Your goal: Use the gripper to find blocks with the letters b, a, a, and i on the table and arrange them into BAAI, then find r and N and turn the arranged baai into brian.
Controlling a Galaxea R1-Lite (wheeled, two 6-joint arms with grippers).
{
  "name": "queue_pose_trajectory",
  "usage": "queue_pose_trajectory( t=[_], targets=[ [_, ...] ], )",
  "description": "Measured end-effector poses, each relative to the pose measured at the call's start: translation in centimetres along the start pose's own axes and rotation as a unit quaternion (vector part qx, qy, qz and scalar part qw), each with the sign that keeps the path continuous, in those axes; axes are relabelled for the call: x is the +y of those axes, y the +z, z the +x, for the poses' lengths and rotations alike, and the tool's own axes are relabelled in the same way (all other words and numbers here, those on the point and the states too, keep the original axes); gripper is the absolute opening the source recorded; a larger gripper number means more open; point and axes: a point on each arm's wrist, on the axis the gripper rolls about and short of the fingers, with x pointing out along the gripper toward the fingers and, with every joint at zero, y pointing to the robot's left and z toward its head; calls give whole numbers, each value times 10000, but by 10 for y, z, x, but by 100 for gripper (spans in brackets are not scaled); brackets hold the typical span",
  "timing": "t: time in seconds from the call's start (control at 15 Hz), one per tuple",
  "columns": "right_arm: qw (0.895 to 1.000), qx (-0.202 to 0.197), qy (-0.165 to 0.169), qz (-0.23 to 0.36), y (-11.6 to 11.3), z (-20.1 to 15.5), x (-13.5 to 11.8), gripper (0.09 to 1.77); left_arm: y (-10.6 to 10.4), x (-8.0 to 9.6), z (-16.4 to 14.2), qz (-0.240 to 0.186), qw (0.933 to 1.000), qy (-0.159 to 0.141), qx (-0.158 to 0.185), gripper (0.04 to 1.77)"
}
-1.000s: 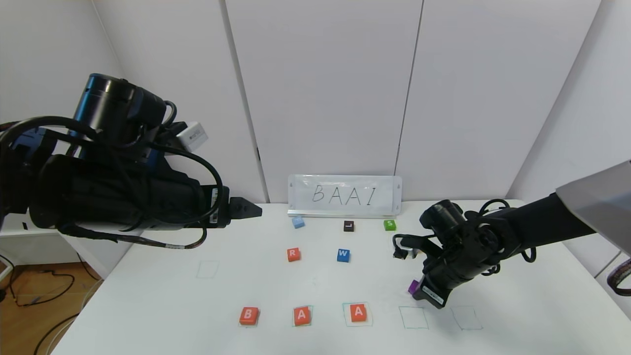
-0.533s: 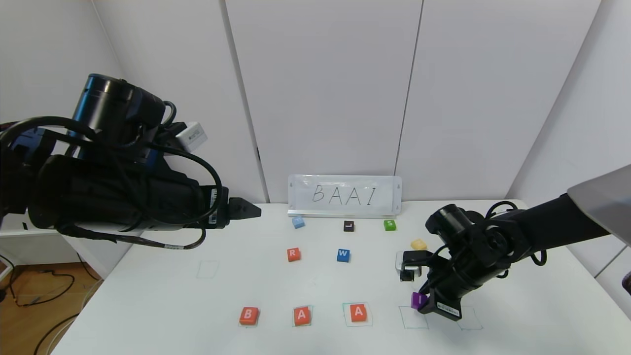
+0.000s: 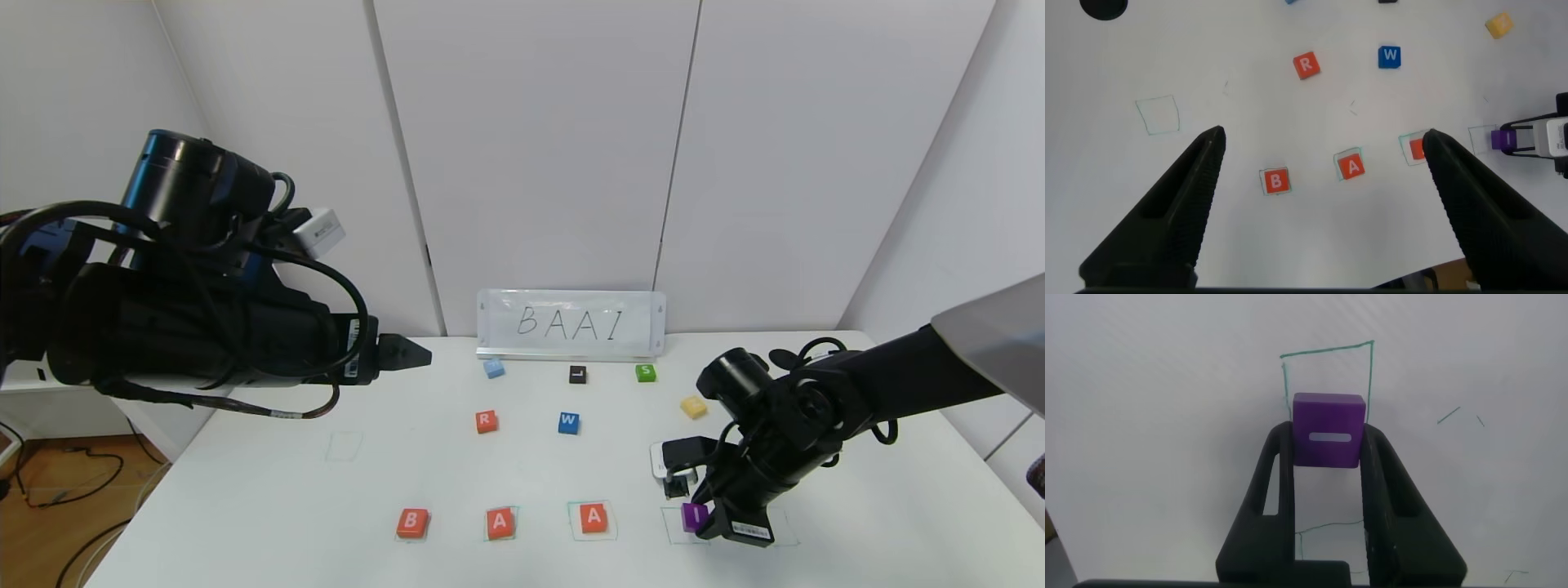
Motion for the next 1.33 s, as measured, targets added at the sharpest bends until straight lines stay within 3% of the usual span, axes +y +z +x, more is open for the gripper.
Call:
queue_pose_trajectory(
  t=[1.33],
  targets=[
    [9987, 45, 131, -501, 2, 19, -4, 53, -6, -3, -2, 192, 9998, -53, 46, 172]
  ],
)
